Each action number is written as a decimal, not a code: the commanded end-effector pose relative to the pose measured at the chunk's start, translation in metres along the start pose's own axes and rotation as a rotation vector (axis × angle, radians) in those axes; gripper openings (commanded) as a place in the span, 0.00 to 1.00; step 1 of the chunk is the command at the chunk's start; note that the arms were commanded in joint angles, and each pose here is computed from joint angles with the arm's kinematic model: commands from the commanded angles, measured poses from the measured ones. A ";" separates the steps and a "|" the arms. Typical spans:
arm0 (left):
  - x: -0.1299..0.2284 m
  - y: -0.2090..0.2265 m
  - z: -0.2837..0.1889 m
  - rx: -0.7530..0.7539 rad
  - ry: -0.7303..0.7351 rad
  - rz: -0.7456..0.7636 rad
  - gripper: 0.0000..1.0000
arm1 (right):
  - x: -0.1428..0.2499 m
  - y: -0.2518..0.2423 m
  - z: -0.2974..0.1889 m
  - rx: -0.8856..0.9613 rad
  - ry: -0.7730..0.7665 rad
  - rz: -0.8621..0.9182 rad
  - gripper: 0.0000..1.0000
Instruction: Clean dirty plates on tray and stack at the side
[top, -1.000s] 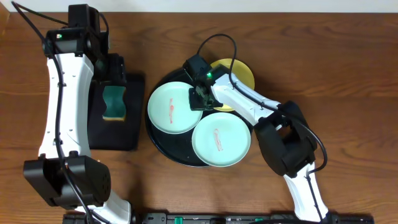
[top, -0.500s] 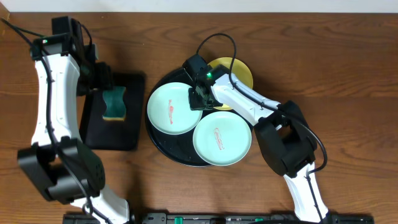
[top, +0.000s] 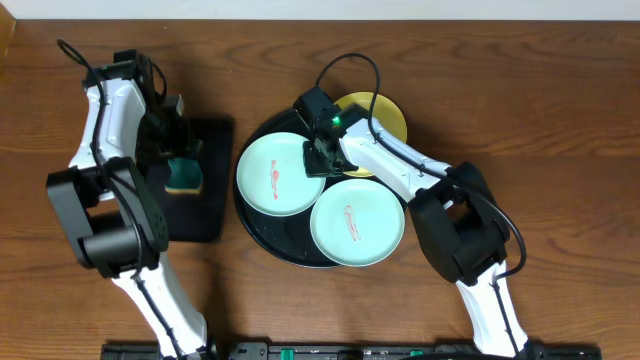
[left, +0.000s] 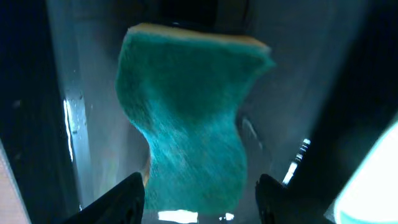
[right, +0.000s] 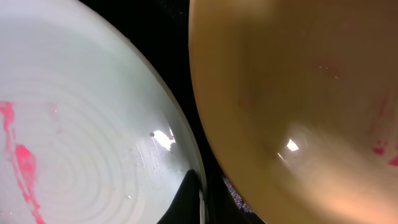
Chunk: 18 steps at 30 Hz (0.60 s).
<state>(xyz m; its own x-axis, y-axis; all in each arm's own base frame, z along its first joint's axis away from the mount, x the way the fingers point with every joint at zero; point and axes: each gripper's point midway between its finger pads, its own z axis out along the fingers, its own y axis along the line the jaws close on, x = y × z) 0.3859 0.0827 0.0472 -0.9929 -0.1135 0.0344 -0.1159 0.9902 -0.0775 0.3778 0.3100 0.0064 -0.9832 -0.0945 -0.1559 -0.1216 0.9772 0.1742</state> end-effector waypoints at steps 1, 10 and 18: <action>0.003 0.007 0.011 0.001 0.028 0.016 0.57 | 0.009 -0.003 0.017 0.044 0.016 -0.036 0.01; 0.002 0.008 0.029 0.003 0.037 0.015 0.46 | 0.008 -0.003 0.017 0.047 0.013 -0.037 0.01; 0.007 0.007 0.042 0.007 0.045 0.006 0.43 | 0.008 -0.004 0.017 0.050 0.012 -0.037 0.01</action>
<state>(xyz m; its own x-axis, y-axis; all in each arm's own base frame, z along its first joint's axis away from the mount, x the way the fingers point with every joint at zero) 0.3853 0.0875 0.0202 -0.9931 -0.1077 0.0454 -0.1111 0.9906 -0.0803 0.3781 0.3098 0.0064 -0.9826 -0.0975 -0.1583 -0.1246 0.9773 0.1714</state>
